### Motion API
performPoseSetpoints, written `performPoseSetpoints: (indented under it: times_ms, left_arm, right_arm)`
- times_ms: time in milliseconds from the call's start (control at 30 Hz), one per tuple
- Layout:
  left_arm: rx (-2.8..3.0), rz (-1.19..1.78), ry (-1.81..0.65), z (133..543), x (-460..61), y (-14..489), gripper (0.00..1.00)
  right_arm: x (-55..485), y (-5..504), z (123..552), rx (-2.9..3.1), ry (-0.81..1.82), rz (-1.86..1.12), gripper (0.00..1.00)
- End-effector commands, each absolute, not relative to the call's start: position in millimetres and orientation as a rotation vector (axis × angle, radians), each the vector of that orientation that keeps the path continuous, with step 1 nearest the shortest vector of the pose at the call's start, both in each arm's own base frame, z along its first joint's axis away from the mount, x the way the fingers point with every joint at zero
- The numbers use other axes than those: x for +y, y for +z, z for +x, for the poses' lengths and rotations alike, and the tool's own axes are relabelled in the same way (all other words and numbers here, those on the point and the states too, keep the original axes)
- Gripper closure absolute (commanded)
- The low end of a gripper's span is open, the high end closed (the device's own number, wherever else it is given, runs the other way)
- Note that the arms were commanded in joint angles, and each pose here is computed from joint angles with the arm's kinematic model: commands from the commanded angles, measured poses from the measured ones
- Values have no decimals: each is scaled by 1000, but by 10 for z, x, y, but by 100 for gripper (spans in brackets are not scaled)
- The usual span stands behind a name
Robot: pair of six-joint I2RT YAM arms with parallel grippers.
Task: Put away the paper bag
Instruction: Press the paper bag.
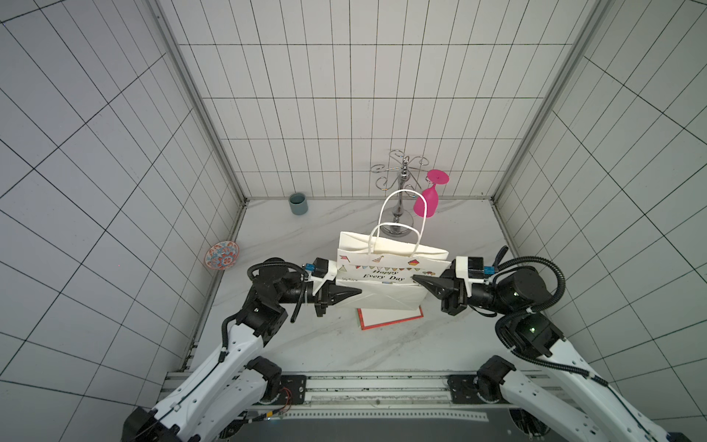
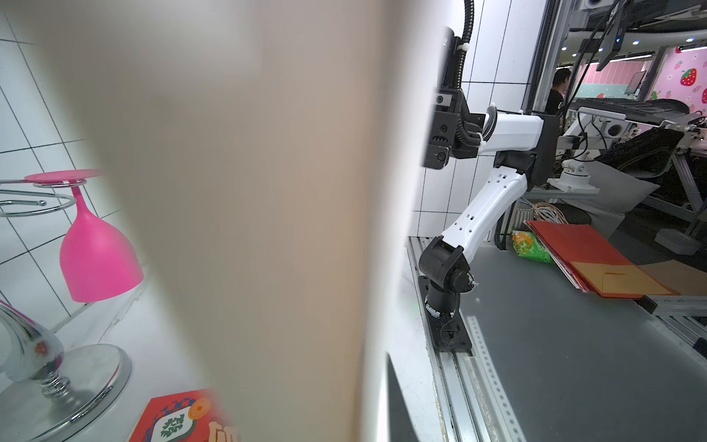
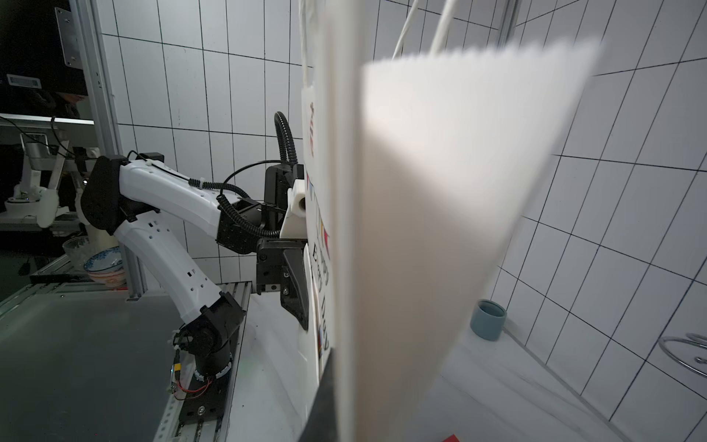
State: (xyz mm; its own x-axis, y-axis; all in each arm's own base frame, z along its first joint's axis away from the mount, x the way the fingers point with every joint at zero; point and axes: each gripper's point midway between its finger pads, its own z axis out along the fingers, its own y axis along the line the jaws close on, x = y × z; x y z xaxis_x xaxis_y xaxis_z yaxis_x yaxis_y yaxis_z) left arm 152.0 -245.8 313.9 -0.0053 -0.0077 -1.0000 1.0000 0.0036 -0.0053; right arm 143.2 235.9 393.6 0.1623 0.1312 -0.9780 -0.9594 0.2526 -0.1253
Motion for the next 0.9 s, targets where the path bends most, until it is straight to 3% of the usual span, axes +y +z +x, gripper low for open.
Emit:
performPoseSetpoints:
  times_ms: [0,67,167,267,367,500,567,633,733,867]
  left_arm:
    - [1213,1207,-1229,1501,-2452,3090,100]
    - [1212,1208,-1229,1497,-2453,3090,100]
    - [1214,1208,-1230,1499,-2453,3088,100]
    - [1212,1208,-1229,1495,-2452,3093,100]
    - [1214,1207,-1230,1496,-2452,3090,100]
    - [1217,1206,-1233,1499,-2454,3085,100]
    - [1221,1208,-1238,1497,-2453,3076,100]
    - [1222,1211,-1244,1492,-2457,3071,100]
    - [1228,1210,-1249,1499,-2461,3062,100]
    - [1224,1212,-1246,1498,-2461,3063,100]
  right_arm:
    - [2261,4443,1278,949,970,-972,99]
    - [2251,4475,1285,947,964,-962,88]
    - [2246,4511,1275,938,963,-962,87]
    - [2242,4546,1264,930,963,-963,88]
    - [2249,4564,1242,919,964,-978,100]
    - [2255,4571,1228,916,968,-988,100]
    - [2241,4593,1236,915,961,-975,86]
    - [2234,4612,1241,911,953,-970,81]
    - [2223,4673,1220,894,946,-973,84]
    - [2222,4711,1204,877,936,-983,100]
